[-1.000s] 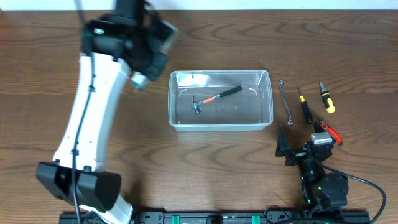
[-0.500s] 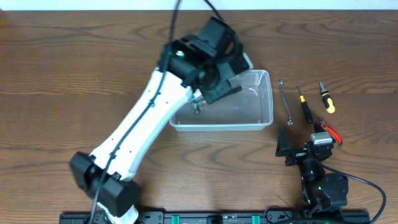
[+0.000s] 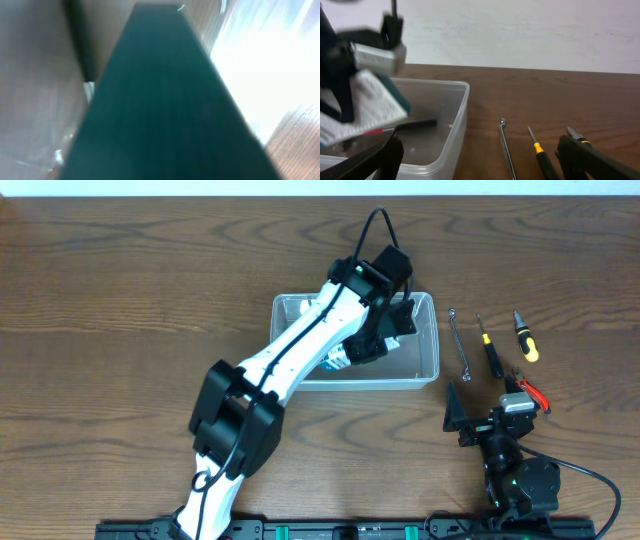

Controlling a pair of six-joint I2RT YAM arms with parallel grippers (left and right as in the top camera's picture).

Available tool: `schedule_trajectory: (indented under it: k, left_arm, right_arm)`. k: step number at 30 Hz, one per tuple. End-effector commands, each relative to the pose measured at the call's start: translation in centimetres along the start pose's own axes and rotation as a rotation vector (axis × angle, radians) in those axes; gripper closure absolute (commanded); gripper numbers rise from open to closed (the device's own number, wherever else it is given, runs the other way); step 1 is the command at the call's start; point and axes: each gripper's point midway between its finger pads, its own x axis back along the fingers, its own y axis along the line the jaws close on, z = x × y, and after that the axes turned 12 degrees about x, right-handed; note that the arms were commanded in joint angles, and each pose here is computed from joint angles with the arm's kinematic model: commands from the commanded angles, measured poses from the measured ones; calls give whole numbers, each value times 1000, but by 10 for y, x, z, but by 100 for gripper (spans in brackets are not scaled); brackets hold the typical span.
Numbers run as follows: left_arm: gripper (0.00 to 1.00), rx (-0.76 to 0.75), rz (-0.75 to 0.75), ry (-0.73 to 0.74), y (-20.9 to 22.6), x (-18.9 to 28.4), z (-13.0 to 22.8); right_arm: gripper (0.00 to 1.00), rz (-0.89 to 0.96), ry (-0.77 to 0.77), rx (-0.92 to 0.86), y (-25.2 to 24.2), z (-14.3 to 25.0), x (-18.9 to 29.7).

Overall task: Pack container
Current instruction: 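Lift the box and carry it into the container with left gripper, then open the left gripper, release the box, and raise the arm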

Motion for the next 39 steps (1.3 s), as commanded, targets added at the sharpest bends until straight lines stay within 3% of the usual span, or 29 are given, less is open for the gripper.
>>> schedule_trajectory:
  k: [1, 11, 23, 24, 25, 27, 30, 32, 39]
  left_arm:
    - [83, -20, 28, 58, -2, -16, 8]
    - [83, -13, 48, 121, -1, -41, 14]
    - [83, 46, -147, 137, 31, -26, 18]
    - [78, 46, -156, 126, 32, -22, 17]
    - [64, 46, -161, 113, 32, -18, 15]
    - [47, 51, -176, 71, 33, -4, 10]
    - [37, 56, -208, -13, 35, 22, 0]
    - [19, 79, -232, -82, 36, 45, -6]
    - [4, 152, -321, -323, 45, 139, -3]
  right_arm:
    - [1, 18, 0, 0, -4, 1, 0]
    - [1, 18, 0, 0, -4, 1, 0]
    - [1, 18, 0, 0, -4, 1, 0]
    - [1, 18, 0, 0, -4, 1, 0]
    - [1, 18, 0, 0, -4, 1, 0]
    - [1, 18, 0, 0, -4, 1, 0]
    - [1, 18, 0, 0, -4, 1, 0]
    - [1, 18, 0, 0, -4, 1, 0]
    - [1, 18, 0, 0, -4, 1, 0]
